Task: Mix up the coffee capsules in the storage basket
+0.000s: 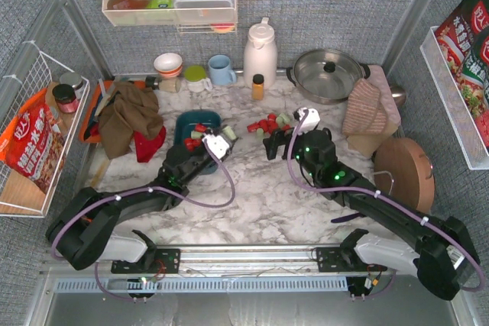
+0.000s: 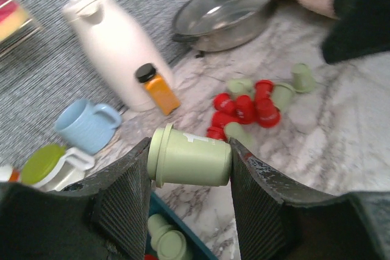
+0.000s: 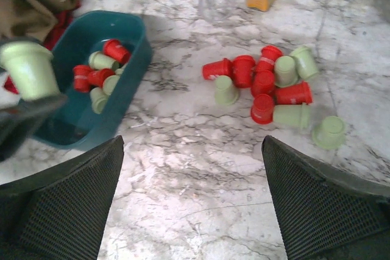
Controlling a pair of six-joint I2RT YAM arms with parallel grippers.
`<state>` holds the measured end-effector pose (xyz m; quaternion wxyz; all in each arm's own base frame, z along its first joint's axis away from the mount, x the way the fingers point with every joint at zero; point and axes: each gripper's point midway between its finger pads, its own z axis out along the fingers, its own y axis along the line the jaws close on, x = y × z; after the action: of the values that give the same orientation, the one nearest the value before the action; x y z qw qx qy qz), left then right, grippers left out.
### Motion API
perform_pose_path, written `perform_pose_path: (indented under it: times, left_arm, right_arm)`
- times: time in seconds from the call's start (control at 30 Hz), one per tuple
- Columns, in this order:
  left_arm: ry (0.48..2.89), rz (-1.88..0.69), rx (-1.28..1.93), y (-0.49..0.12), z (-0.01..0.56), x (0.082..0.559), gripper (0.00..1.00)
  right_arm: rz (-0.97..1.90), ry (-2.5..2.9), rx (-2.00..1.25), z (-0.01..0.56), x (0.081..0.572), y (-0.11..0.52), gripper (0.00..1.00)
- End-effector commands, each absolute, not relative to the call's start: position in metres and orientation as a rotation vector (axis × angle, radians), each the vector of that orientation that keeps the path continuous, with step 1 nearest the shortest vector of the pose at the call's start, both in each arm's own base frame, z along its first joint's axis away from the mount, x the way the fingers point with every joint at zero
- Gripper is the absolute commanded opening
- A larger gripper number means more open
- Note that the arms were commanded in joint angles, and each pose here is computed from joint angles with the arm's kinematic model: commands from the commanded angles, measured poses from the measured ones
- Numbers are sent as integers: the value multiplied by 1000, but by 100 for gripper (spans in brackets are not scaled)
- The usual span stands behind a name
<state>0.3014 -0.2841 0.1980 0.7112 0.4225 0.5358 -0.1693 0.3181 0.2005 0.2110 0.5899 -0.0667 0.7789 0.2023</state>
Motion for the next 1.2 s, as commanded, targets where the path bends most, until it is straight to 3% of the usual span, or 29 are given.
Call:
perform_pose_path:
  times: [0.0, 0.23, 0.53, 0.73, 1.03, 1.17]
  left_arm:
    - [1347, -325, 660, -254, 207, 338, 20]
    - [1737, -195, 190, -190, 188, 408, 20]
    - [2133, -162, 93, -171, 102, 447, 14]
    - [2239, -163, 50, -151, 77, 463, 14]
    - [2319, -34, 59, -129, 56, 466, 24]
    - [2325, 18, 34, -121, 56, 466, 41]
  right_arm:
    - [343, 1810, -64, 211, 332, 181, 99]
    - [313, 1852, -46, 200, 337, 181, 99]
    - [328, 1875, -93, 193, 338, 188, 99]
    - [341, 1883, -108, 190, 338, 192, 99]
    - [351, 1895, -122, 186, 339, 196, 99]
    - [354, 1895, -129, 186, 338, 197, 99]
